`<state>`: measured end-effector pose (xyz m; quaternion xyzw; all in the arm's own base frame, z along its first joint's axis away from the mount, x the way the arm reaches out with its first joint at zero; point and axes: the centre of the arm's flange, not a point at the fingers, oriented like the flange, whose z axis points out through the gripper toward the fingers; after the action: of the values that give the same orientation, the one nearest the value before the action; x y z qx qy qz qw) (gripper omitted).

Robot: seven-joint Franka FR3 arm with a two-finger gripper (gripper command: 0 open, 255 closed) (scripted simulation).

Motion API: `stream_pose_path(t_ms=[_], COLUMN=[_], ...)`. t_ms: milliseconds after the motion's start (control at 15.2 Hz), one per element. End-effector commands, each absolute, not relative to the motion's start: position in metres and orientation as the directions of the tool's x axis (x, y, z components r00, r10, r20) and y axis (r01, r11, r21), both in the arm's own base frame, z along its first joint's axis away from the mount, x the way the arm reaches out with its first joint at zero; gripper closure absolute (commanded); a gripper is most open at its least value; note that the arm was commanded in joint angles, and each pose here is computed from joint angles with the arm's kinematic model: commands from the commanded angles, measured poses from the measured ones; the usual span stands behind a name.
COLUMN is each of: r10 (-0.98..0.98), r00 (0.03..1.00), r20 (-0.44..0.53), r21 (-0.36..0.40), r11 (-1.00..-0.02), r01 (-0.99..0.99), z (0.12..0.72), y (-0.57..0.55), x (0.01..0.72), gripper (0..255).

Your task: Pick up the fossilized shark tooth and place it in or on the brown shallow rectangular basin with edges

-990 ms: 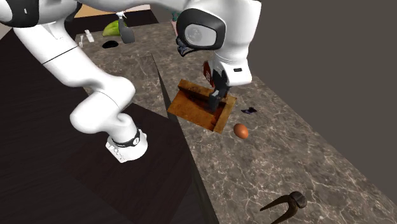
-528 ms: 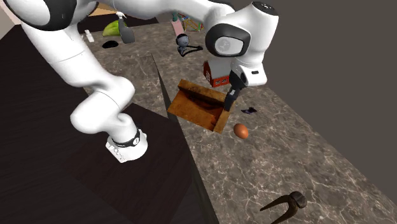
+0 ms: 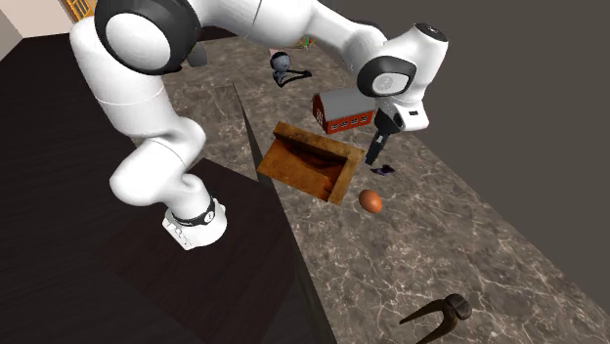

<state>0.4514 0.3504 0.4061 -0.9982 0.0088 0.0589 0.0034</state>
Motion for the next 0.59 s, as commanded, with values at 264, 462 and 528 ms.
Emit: stream_pose_path(t_ms=[264,462,528], r10=[-0.012,-0.009,-0.009], r00=[0.991,0.99,0.99], r20=[-0.133,-0.139,-0.139], r21=[0.0,0.002,0.002], r11=[-1.0,-1.0,-1.0], r01=[-0.012,-0.009,-0.009], z=[0.371,0.355,0.35], y=[0.416,0.444,0.444], x=[0.482,0.493,0.492], gripper=[0,0,0])
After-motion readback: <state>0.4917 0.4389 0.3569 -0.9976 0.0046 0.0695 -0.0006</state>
